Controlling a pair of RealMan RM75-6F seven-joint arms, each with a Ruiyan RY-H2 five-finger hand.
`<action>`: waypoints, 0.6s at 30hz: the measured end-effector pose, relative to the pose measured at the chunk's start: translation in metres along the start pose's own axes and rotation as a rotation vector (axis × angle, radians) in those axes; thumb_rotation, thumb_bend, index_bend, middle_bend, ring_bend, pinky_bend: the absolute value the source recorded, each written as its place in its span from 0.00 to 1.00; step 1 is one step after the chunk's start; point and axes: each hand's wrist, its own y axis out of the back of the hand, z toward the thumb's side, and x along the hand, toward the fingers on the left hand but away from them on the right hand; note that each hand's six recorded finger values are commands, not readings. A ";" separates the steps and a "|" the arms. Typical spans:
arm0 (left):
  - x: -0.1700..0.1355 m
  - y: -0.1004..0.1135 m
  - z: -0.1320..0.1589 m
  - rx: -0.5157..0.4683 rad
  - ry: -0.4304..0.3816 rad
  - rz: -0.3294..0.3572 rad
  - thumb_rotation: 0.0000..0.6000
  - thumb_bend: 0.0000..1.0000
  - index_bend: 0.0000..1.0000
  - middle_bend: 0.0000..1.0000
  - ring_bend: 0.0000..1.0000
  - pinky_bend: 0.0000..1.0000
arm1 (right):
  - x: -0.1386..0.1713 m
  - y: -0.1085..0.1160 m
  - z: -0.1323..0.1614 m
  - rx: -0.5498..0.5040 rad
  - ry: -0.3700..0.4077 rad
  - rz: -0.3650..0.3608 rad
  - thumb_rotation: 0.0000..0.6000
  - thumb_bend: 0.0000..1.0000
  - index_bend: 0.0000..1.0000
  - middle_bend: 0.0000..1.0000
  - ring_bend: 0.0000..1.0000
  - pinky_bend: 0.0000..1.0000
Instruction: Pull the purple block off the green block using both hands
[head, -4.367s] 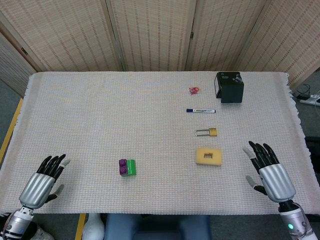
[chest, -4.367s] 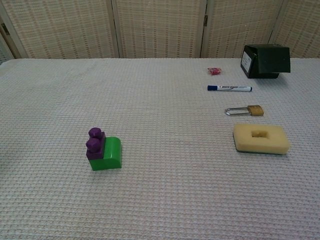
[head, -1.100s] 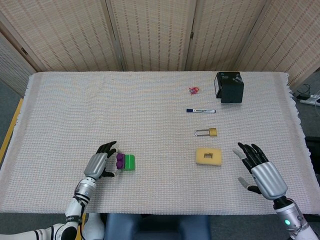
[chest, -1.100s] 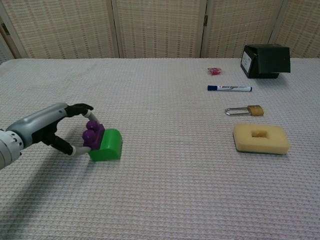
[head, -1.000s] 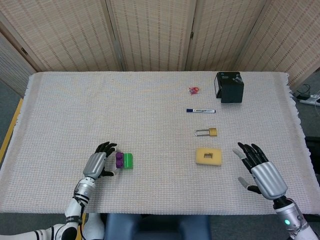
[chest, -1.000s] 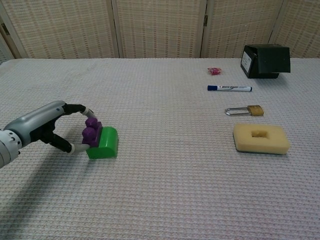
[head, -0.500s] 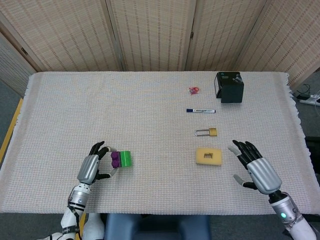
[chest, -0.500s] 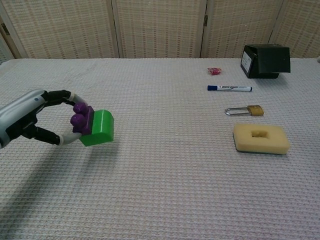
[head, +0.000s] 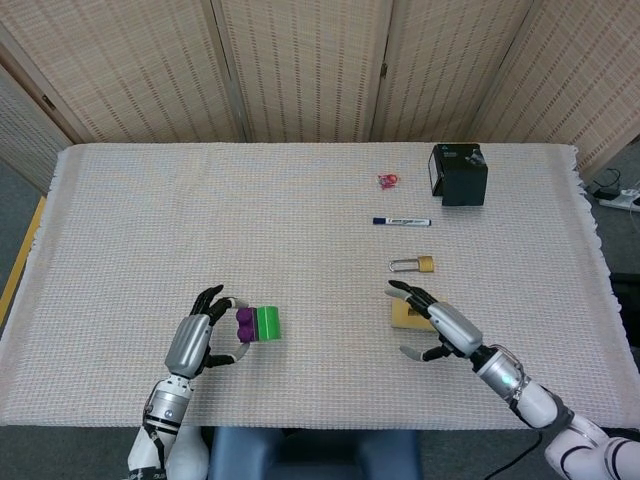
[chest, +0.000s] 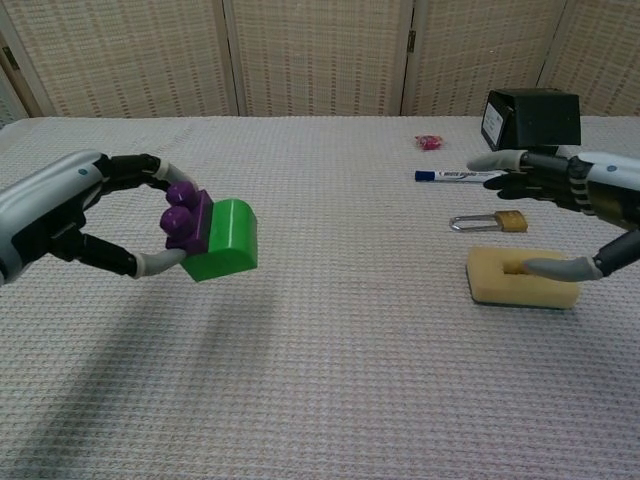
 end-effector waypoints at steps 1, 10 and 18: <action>0.001 0.000 0.001 -0.009 0.008 0.001 1.00 0.55 0.83 0.33 0.09 0.01 | -0.008 -0.006 0.001 -0.051 0.007 0.019 1.00 0.36 0.00 0.00 0.00 0.00; 0.006 0.003 0.025 -0.093 0.055 -0.030 1.00 0.56 0.84 0.33 0.09 0.00 | -0.055 -0.035 0.010 -0.245 0.065 0.037 1.00 0.34 0.00 0.00 0.00 0.00; 0.002 0.002 0.037 -0.100 0.042 -0.051 1.00 0.56 0.84 0.33 0.09 0.00 | -0.087 -0.053 0.028 -0.226 0.121 -0.022 1.00 0.34 0.00 0.00 0.00 0.00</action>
